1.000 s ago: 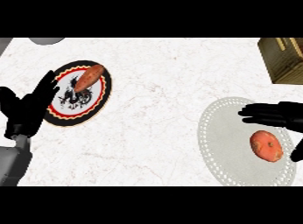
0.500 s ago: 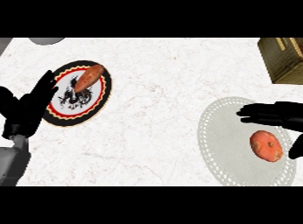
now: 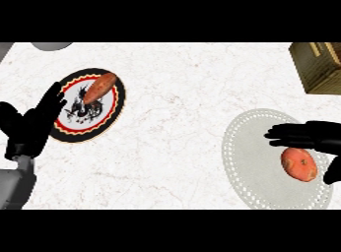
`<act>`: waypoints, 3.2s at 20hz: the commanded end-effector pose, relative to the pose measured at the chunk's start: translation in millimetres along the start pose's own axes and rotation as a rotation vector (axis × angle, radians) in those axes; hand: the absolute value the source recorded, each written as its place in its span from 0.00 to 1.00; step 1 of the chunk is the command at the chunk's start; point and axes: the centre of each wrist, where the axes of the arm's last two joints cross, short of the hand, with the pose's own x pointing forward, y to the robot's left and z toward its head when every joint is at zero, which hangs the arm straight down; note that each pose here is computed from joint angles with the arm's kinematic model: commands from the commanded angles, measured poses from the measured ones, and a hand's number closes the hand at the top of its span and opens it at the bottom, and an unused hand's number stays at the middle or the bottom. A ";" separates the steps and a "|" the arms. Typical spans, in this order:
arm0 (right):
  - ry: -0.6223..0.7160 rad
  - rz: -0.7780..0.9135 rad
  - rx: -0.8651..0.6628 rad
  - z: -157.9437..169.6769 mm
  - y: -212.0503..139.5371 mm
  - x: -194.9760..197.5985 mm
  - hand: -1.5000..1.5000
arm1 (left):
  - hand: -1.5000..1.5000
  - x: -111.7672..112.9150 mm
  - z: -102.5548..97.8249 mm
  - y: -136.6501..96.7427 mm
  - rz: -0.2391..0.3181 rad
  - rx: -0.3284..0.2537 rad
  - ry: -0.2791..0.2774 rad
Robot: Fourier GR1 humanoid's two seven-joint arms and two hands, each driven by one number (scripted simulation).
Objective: Pick the squash from the placemat and place it in the basket
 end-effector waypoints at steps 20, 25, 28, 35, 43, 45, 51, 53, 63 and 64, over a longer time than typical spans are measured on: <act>-0.192 0.152 0.100 -17.2 46.1 -2.3 1.00 | 0.50 -8.4 6.5 -13.7 -0.017 0.014 0.016; 0.326 -0.044 -0.140 7.1 41.1 4.2 1.00 | 0.50 -2.6 2.6 26.7 0.021 0.082 0.051; 0.423 -0.097 -0.210 -5.3 49.7 18.6 1.00 | 0.50 -16.1 10.8 39.9 0.002 0.103 0.069; 0.373 -0.296 -0.352 -24.1 46.3 80.7 1.00 | 0.50 -8.8 10.2 28.2 0.012 0.106 0.040; 0.140 -0.353 -0.724 -11.0 -10.9 157.7 1.00 | 0.50 -16.3 17.9 29.6 0.023 0.107 0.053; 0.167 -0.339 -0.791 3.6 -34.6 175.7 1.00 | 0.50 -20.4 18.7 21.2 0.013 0.095 0.046; 0.287 -0.288 -0.898 38.5 -83.5 237.7 1.00 | 0.50 -7.9 14.2 19.7 0.008 0.076 0.027; 0.343 -0.273 -0.943 44.2 -106.0 256.0 1.00 | 0.50 -8.9 9.5 17.8 0.003 0.065 0.032; 0.481 -0.234 -1.157 79.3 -190.5 278.8 1.00 | 0.50 -7.0 0.6 -2.3 -0.012 0.017 -0.003; 0.500 -0.202 -1.209 86.5 -199.4 258.1 1.00 | 0.50 13.3 -1.9 -4.4 -0.009 -0.024 0.004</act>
